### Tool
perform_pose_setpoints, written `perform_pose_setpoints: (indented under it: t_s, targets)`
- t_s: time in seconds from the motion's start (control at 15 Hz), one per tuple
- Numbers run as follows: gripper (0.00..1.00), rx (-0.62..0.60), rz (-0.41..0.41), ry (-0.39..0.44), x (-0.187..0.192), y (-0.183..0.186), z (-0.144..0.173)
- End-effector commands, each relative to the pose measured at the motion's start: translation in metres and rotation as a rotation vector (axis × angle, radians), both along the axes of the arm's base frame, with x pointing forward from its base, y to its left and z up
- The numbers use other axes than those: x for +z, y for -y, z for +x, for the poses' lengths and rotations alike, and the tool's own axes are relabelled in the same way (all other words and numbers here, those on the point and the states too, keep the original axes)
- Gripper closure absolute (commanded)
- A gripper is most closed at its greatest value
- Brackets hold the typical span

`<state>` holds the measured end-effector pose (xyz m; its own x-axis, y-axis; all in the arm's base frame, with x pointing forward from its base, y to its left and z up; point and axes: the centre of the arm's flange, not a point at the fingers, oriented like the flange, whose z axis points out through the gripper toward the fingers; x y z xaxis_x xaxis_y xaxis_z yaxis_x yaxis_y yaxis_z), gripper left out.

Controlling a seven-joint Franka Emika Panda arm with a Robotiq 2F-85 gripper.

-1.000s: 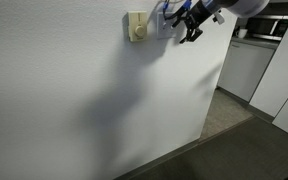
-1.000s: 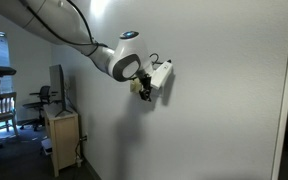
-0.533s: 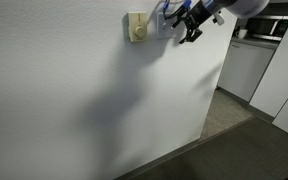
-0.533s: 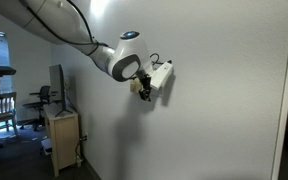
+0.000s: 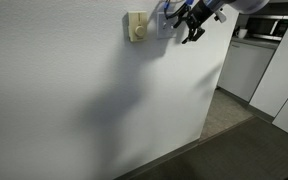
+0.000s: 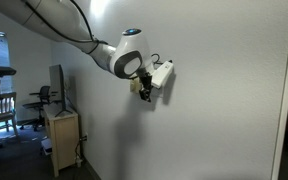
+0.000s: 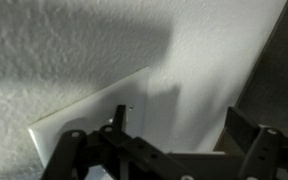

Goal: Flick the right switch off

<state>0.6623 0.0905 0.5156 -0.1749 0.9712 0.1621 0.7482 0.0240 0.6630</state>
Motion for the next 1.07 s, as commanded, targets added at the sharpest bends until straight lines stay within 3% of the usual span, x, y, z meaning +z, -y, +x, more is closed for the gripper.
perform_pose_setpoints:
  t_s: [0.0,0.27,1.0]
  targets:
    - [0.0,0.015,-0.047,-0.069,0.0,0.009,0.001]
    - [0.0,0.02,-0.099,-0.105,0.002,0.008,0.0]
    - [0.0,0.064,-0.203,-0.099,0.033,-0.004,0.0]
